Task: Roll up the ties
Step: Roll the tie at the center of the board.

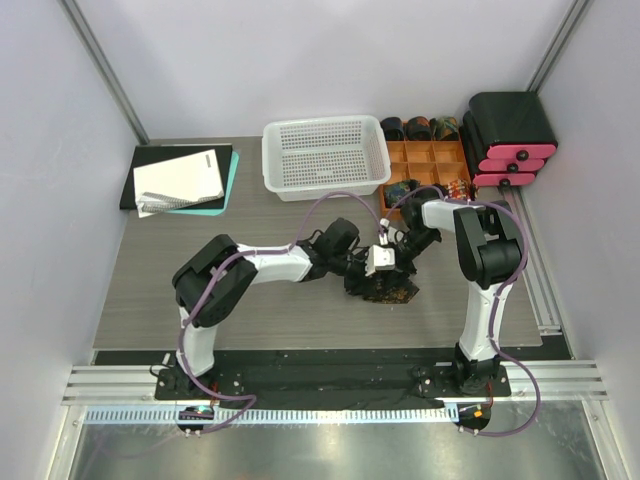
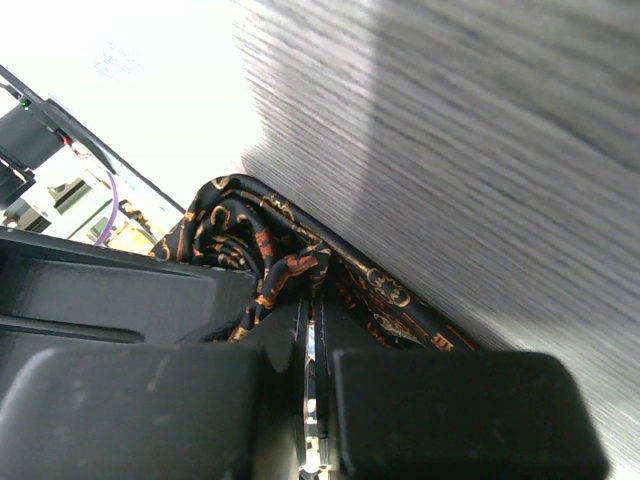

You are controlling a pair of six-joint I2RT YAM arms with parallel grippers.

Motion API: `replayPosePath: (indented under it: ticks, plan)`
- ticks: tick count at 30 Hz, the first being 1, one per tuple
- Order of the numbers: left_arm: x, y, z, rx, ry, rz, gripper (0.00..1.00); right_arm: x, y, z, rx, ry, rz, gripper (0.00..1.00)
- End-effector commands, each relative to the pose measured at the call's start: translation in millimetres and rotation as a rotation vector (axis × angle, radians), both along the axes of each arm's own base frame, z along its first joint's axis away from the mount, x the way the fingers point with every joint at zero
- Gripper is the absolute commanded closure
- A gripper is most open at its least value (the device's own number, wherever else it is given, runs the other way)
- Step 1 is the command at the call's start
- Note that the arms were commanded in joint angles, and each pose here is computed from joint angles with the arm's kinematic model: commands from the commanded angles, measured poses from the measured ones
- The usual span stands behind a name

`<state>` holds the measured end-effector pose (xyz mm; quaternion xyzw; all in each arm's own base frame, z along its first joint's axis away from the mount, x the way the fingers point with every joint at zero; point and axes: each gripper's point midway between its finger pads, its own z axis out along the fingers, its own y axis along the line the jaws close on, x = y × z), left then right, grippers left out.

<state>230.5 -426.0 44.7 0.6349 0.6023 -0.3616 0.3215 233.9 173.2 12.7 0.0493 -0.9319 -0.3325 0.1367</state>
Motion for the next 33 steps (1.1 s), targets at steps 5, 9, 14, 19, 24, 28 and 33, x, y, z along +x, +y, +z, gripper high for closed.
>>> replayPosePath:
  ticks: [5,9,14,19,24,28,33]
  plan:
    - [-3,-1,-63,0.163,0.003,0.061,0.62,19,20,-22,0.036,-0.139,0.062,0.99]
    - [-9,26,-93,0.296,0.019,0.106,0.68,20,27,-6,0.094,-0.153,0.053,0.98]
    - [-30,63,-116,0.432,0.06,0.122,0.73,15,31,9,0.14,-0.159,0.046,0.91]
    - [-44,89,-134,0.545,0.083,0.125,0.75,16,21,11,0.12,-0.153,0.057,0.86]
    - [-48,103,-145,0.614,0.09,0.123,0.76,24,12,24,0.112,-0.153,0.06,0.78]
    - [-51,111,-149,0.645,0.089,0.099,0.78,32,3,42,0.119,-0.171,0.036,0.74]
    - [-54,113,-152,0.66,0.103,0.088,0.78,31,-10,63,0.132,-0.162,0.013,0.71]
